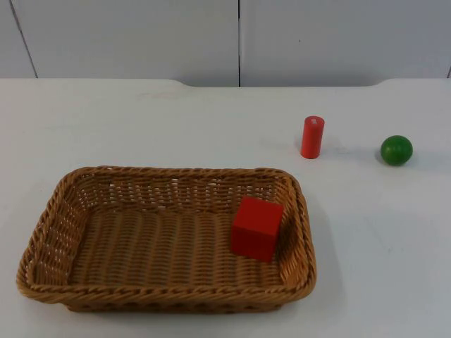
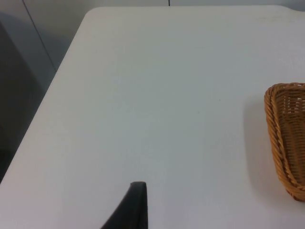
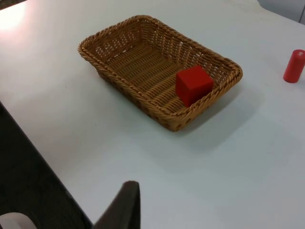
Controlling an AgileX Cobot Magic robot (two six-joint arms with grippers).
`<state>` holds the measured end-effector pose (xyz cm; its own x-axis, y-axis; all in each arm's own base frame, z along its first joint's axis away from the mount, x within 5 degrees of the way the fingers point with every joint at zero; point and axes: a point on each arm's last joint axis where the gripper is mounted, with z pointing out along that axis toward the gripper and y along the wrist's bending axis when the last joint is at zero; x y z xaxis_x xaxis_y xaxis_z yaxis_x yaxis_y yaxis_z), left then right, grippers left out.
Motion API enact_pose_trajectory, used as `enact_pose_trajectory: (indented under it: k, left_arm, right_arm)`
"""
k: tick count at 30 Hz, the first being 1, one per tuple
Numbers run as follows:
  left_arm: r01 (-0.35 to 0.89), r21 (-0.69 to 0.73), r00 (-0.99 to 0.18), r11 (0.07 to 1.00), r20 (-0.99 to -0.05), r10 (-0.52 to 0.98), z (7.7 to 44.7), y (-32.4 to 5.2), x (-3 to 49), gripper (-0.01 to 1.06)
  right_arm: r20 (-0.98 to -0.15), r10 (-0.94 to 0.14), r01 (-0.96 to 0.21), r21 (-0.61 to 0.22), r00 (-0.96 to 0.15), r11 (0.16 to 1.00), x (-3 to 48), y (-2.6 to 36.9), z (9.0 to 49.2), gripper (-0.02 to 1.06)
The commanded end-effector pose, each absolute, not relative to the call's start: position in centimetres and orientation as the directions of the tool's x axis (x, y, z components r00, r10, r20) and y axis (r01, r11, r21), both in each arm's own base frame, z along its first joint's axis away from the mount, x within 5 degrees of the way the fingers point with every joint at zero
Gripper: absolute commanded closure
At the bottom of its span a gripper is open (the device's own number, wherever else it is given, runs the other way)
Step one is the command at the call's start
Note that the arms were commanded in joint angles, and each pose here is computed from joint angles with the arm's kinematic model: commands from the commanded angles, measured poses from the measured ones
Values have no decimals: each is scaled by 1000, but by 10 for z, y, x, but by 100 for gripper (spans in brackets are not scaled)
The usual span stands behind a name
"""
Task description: Pick up the basket with the left hand and place the object to the left of the red cylinder into the basket with the right hand.
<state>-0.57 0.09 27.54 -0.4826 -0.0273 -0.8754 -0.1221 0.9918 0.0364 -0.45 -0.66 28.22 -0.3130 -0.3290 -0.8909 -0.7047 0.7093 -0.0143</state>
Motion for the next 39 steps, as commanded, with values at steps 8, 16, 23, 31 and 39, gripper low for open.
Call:
enact_pose_trajectory:
  k: [8,16,23,31,39]
  left_arm:
    - [-116,18,-473,993,-880,-39,275,0,-5,0]
    - [-116,18,-473,993,-880,-39,275,0,-5,0]
    - [-116,18,-473,993,-880,-39,275,0,-5,0]
    - [-116,18,-473,993,-880,-39,275,0,-5,0]
    - [-116,18,-473,993,-880,-39,275,0,-5,0]
  right_arm:
    - [-890,-331,-702,-17,-314,712,-4,-6,280,-1]
    - [-890,-331,-702,-17,-314,712,-4,-6,280,-1]
    - [-890,-311,-656,-17,-334,755,-4,-6,280,-1]
    - [-890,-208,-435,-11,-406,900,-6,-5,280,-1]
    - [-890,-88,-172,-11,-447,985,-7,-3,280,-1]
